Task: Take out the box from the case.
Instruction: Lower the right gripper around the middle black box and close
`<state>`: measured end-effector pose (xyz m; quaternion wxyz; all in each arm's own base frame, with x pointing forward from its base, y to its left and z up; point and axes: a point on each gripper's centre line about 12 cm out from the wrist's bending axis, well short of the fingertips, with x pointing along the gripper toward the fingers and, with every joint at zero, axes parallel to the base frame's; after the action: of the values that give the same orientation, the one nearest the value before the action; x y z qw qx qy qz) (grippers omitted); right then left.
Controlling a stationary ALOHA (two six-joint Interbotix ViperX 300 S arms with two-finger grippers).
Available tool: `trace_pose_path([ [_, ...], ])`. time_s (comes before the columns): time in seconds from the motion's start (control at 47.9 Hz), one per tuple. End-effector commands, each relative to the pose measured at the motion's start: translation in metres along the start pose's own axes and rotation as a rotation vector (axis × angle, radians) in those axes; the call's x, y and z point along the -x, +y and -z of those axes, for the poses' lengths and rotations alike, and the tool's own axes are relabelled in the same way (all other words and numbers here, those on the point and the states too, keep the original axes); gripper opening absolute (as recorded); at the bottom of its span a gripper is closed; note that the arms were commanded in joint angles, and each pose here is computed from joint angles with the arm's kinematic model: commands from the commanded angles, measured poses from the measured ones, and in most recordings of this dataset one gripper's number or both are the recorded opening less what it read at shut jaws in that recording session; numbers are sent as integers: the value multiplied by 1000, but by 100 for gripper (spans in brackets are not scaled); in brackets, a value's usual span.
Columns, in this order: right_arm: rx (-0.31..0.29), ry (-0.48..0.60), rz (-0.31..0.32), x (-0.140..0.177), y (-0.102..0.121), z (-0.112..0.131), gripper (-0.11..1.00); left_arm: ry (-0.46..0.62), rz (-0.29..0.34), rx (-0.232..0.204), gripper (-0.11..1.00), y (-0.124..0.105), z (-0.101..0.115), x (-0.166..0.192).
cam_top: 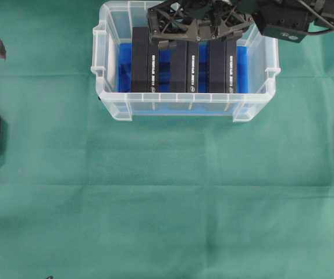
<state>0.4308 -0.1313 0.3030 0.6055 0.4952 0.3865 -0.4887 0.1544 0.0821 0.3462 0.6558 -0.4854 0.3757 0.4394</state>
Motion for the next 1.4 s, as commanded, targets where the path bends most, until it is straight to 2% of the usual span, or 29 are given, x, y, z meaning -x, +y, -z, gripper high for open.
trace_pose_path([
  [0.0, -4, -10, -40, 16, 3, -2, 94, -19, 18, 4, 94, -3, -4, 7],
  [0.564, 9, 10, 10, -11, 4, 2, 94, -18, 16, 4, 94, -3, -4, 7],
  [1.107, 4, 47, 0, -49, 0, 11, 94, -16, 13, 3, 94, -2, -3, 6],
  [1.378, -5, 47, 13, -62, -2, 6, 94, -15, 12, 3, 94, -2, -3, 6],
])
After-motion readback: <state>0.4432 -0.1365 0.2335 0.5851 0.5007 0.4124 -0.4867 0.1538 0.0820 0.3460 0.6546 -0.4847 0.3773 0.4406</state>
